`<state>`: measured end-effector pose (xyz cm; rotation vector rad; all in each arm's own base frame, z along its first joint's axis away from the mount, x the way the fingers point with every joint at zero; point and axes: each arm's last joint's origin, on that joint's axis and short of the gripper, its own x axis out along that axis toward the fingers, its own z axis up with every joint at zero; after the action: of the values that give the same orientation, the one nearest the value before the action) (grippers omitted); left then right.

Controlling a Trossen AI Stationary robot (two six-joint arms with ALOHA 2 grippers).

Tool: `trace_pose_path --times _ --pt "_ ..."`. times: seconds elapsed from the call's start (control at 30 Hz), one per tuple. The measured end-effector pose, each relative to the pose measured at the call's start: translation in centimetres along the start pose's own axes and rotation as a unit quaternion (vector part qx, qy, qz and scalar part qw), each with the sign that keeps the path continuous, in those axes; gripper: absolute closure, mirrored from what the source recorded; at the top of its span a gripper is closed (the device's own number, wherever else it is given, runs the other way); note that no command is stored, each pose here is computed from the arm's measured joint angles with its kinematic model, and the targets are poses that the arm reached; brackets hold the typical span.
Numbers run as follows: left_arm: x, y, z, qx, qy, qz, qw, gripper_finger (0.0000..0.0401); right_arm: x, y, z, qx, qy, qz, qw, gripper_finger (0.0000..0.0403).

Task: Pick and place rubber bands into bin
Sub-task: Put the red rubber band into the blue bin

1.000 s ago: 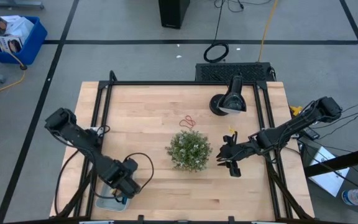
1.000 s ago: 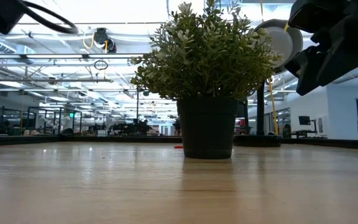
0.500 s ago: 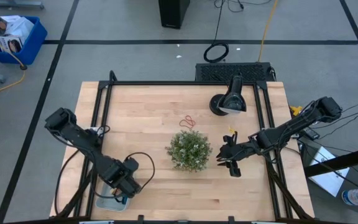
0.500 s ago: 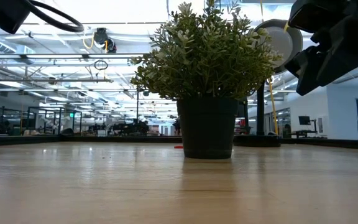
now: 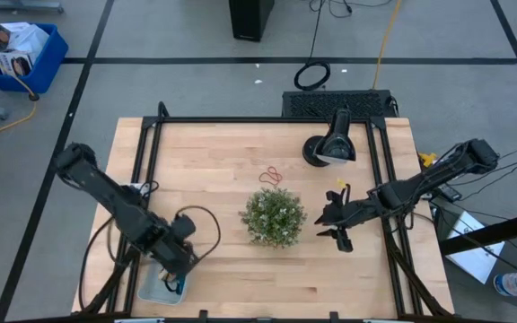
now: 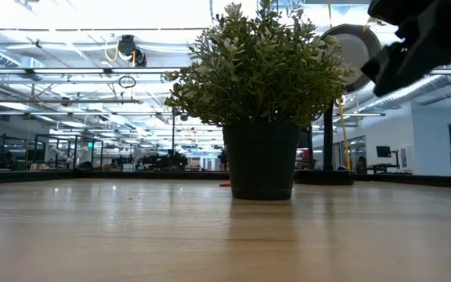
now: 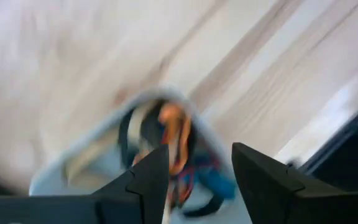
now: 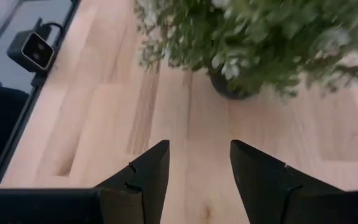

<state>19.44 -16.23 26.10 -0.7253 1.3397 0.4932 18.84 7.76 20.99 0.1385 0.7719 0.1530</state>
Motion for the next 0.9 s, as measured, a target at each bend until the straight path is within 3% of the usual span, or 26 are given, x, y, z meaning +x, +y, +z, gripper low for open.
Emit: trace_pose_path --times 0.1,0.23,0.3,0.47,0.7,0.9 --pt "-2.0 0.8 0.5 0.015 -0.086 -0.038 0.995 0.0221 -0.7 -0.4 0.3 -0.022 -0.019 -0.017 0.999 0.0236" --pt "-4.0 1.5 1.1 0.041 -0.179 -0.075 0.98 0.0225 -1.4 -1.5 0.3 -0.075 -0.04 -0.138 0.987 0.0238" --pt "-4.7 1.7 1.2 0.053 -0.209 -0.089 0.972 0.0226 -1.6 -1.9 0.3 -0.088 -0.039 -0.17 0.981 0.0238" --pt "-5.5 1.7 1.4 0.074 -0.246 -0.112 0.96 0.0226 -0.8 -3.1 -0.8 -0.096 -0.055 -0.115 0.987 0.0242" --pt "-5.5 1.6 1.8 0.073 -0.254 -0.113 0.958 0.0226 0.9 -5.3 -4.6 -0.061 -0.086 -0.128 0.986 0.0242" --pt "-5.6 1.4 2.9 0.064 -0.264 -0.12 0.955 0.0226 0.1 -5.1 -4.3 -0.066 -0.118 -0.122 0.983 0.0246"
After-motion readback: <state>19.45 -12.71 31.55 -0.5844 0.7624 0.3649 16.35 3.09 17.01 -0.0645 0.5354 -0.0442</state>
